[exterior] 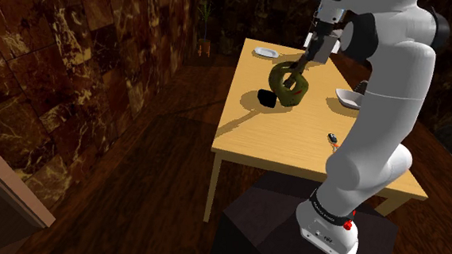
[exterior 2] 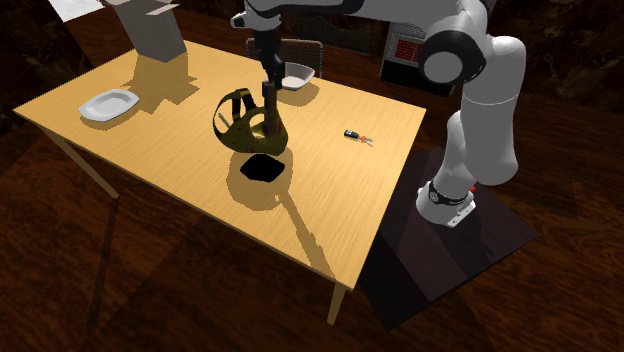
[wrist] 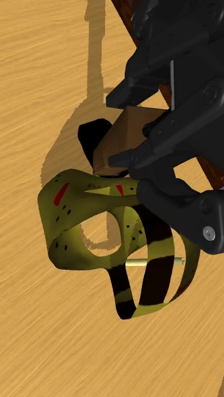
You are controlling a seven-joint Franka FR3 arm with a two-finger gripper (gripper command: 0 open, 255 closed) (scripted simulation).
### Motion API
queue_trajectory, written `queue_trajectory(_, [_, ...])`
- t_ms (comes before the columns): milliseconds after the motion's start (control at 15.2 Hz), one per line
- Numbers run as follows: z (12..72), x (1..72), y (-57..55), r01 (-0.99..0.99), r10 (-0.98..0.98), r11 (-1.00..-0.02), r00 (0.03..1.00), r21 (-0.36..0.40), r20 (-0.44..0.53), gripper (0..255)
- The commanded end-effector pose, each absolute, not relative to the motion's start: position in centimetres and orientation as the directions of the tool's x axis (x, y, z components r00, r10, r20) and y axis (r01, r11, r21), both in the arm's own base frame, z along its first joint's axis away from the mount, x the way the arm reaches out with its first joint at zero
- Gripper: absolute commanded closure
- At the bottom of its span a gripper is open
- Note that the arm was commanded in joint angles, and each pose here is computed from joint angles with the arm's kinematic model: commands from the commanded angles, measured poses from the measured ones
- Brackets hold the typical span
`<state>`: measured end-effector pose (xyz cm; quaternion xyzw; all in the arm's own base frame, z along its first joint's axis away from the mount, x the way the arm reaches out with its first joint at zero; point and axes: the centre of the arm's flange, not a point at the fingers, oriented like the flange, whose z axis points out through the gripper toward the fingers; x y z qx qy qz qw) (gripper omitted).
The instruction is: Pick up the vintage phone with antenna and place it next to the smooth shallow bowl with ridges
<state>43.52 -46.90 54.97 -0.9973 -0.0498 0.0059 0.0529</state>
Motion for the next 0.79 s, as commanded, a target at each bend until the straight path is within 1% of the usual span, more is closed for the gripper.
queue_trajectory(0, [54.3,41.6,-48.6,0.1,0.101,-0.989,0.995,-0.106,-0.006,255])
queue_trajectory(726, [51.2,31.1,-58.1,0.1,0.101,-0.989,0.995,-0.106,-0.006,255])
